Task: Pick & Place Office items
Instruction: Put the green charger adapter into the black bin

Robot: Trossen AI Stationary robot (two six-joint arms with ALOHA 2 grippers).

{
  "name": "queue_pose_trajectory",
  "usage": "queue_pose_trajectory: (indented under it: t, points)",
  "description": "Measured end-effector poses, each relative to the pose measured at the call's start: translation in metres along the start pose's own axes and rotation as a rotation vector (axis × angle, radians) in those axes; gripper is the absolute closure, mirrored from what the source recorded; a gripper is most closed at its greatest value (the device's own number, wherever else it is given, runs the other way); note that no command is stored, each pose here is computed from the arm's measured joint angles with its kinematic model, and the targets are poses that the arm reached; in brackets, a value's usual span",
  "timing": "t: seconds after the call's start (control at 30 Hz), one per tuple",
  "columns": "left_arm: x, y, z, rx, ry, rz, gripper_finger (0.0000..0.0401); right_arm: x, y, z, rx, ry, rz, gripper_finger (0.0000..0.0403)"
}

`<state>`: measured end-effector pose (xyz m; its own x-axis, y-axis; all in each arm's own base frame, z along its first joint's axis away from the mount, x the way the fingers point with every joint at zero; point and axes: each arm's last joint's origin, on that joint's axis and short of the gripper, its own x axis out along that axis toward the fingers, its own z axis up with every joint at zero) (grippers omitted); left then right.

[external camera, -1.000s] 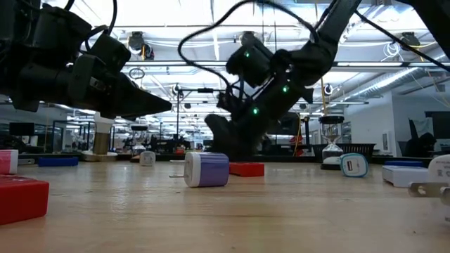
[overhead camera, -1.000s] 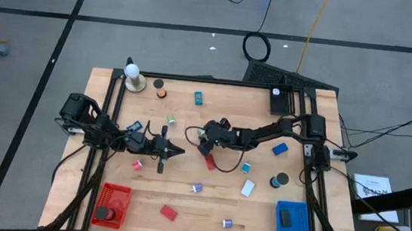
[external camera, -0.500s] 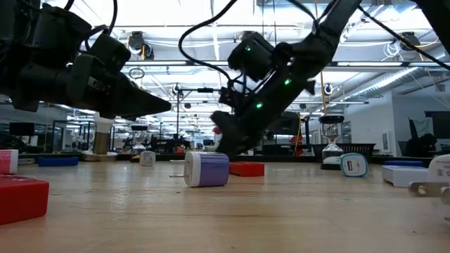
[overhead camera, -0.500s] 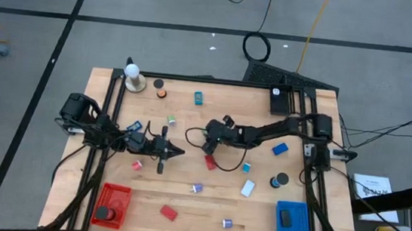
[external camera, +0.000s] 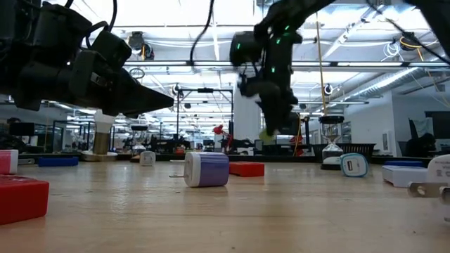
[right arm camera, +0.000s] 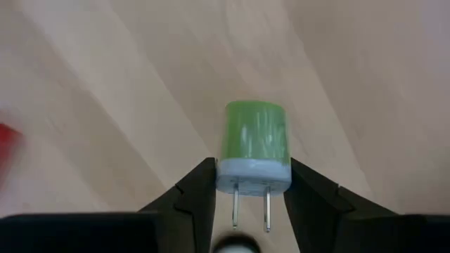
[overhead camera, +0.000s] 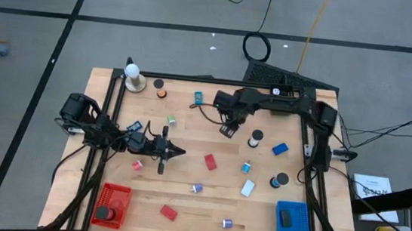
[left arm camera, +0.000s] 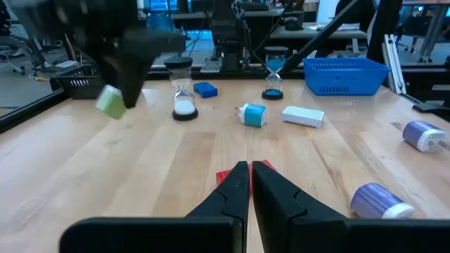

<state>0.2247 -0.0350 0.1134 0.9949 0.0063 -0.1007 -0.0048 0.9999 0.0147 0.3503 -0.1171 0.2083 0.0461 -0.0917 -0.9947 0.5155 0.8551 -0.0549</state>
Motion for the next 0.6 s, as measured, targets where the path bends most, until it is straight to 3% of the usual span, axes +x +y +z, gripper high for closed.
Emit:
queue_pose_trajectory:
  t: [0.23,0.6]
  points:
    - [0.0,0.0,-0.001,0.001,0.007,-0.002,0.0375,0.032,-0.011,0.003,-0.015,0.2,-0.013,0.0267]
    - [0.0,0.0,-0.001,-0.002,0.007,-0.002,0.0375,0.03,-0.018,-0.006,0.007,0.314,0.021,0.0268]
